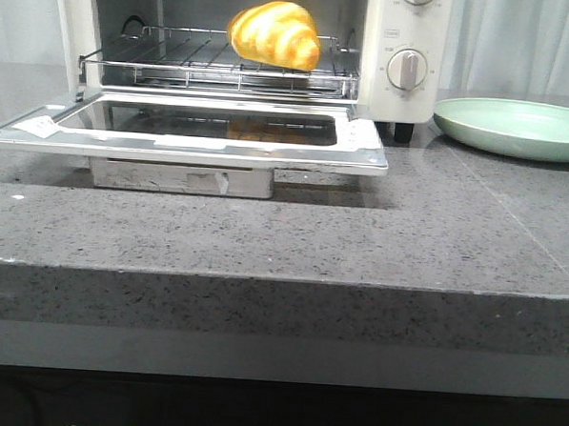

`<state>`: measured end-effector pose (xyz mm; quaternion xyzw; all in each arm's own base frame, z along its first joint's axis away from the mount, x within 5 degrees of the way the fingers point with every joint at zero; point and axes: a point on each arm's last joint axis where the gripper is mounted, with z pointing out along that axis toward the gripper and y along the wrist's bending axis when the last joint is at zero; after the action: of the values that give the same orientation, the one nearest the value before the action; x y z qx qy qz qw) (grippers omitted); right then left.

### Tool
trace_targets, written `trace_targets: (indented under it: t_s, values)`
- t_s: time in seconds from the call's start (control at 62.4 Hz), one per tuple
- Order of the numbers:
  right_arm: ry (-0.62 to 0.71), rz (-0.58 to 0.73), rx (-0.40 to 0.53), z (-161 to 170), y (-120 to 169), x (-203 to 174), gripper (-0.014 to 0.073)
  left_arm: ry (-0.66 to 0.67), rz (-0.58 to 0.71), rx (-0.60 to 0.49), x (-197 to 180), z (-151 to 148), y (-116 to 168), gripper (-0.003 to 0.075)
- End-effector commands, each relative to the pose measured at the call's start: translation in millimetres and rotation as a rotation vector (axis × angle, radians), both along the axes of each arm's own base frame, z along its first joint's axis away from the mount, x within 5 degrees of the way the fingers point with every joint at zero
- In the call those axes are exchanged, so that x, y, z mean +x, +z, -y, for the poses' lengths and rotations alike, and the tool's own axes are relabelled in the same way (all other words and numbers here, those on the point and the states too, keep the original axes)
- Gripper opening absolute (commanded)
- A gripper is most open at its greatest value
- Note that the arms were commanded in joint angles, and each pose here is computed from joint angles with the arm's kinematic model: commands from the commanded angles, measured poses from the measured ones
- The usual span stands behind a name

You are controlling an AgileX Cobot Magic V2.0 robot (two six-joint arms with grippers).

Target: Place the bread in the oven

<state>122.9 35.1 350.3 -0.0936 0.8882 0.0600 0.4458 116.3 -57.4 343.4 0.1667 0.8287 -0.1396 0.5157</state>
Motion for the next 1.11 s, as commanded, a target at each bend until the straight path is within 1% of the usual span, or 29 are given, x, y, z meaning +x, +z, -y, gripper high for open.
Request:
trace_targets:
  t_s: [0.0, 0.16, 0.305, 0.385, 0.529, 0.593, 0.706, 0.754, 0.882, 0.946, 1.091]
  values:
    - [0.003, 0.083, 0.013, 0, 12, 2, -0.0067, 0.005, 0.085, -0.055, 1, 1, 15, -0.0018]
    - [0.003, 0.083, 0.013, 0, 12, 2, -0.0067, 0.014, 0.101, -0.066, -3, -3, 12, -0.0018]
    - [0.003, 0.083, 0.013, 0, 12, 2, -0.0067, 0.107, 0.177, -0.086, -21, -22, -3, -0.0018]
    - [0.003, 0.083, 0.013, 0, 12, 2, -0.0067, 0.186, 0.269, -0.108, -35, -34, -20, -0.0018]
    - [0.003, 0.083, 0.013, 0, 12, 2, -0.0067, 0.287, 0.416, -0.140, -52, -46, -54, -0.0018]
    - [0.003, 0.083, 0.013, 0, 12, 2, -0.0067, 0.320, 0.448, -0.148, -55, -49, -76, -0.0018]
    - [0.003, 0.083, 0.013, 0, 12, 2, -0.0067, 0.355, 0.509, -0.157, -60, -52, -102, -0.0018]
    - [0.003, 0.083, 0.013, 0, 12, 2, -0.0067, 0.362, 0.522, -0.158, -61, -52, -115, -0.0018]
    - [0.003, 0.084, 0.013, 0, 12, 2, -0.0067, 0.372, 0.546, -0.183, -62, -53, -135, -0.0018]
    - [0.003, 0.082, 0.013, 0, 12, 2, -0.0067, 0.372, 0.518, -0.175, -61, -53, -137, -0.0018]
    - [0.004, 0.083, 0.013, 0, 12, 2, -0.0067, 0.372, 0.538, -0.181, -62, -53, -136, -0.0018]
